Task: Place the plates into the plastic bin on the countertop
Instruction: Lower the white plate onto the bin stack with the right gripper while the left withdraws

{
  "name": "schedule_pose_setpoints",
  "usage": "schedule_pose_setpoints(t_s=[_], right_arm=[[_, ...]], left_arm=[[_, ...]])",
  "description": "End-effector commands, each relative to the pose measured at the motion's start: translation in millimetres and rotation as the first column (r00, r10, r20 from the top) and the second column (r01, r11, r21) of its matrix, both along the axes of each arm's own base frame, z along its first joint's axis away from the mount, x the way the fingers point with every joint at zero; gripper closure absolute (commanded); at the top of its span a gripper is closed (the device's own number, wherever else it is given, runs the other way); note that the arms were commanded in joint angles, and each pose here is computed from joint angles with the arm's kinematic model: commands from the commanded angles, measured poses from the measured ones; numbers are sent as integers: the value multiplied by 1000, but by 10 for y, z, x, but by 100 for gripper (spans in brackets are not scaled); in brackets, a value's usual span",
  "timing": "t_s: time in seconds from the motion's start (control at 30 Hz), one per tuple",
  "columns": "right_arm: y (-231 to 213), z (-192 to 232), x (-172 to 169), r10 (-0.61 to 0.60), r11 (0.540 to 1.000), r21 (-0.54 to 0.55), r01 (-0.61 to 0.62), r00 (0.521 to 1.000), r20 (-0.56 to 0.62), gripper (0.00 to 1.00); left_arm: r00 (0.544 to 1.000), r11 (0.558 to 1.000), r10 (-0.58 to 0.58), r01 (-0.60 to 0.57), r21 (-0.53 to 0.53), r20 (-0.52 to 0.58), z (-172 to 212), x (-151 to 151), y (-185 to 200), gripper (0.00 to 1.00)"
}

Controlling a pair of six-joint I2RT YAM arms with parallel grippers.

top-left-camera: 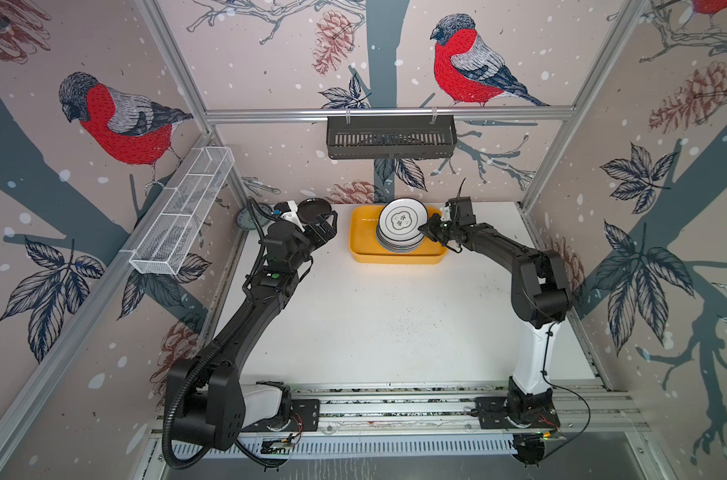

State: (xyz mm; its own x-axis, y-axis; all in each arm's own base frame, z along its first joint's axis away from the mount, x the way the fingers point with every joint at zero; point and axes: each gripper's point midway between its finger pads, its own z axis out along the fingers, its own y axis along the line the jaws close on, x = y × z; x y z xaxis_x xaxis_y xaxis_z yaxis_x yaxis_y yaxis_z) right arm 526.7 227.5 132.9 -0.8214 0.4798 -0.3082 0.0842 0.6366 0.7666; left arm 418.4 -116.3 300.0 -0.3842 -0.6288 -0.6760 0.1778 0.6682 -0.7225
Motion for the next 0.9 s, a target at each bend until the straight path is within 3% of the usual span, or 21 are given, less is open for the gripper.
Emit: schedule_pose_setpoints(t_s=[0.0,0.6,0.87], right_arm=[[13,8,111,-22,1000,1,22,1000,8,96],[53,-310,149,-25,1000,4,26,997,-74,90],[55,-405,114,-21,999,-40,18,995,-98,77]], left_arm=[[996,1000,21,-22,15,90,191,59,35,4],[997,999,34,-32,-21,71,113,91,175,4],[996,998,55,-54,-18,75,137,-9,230,4]])
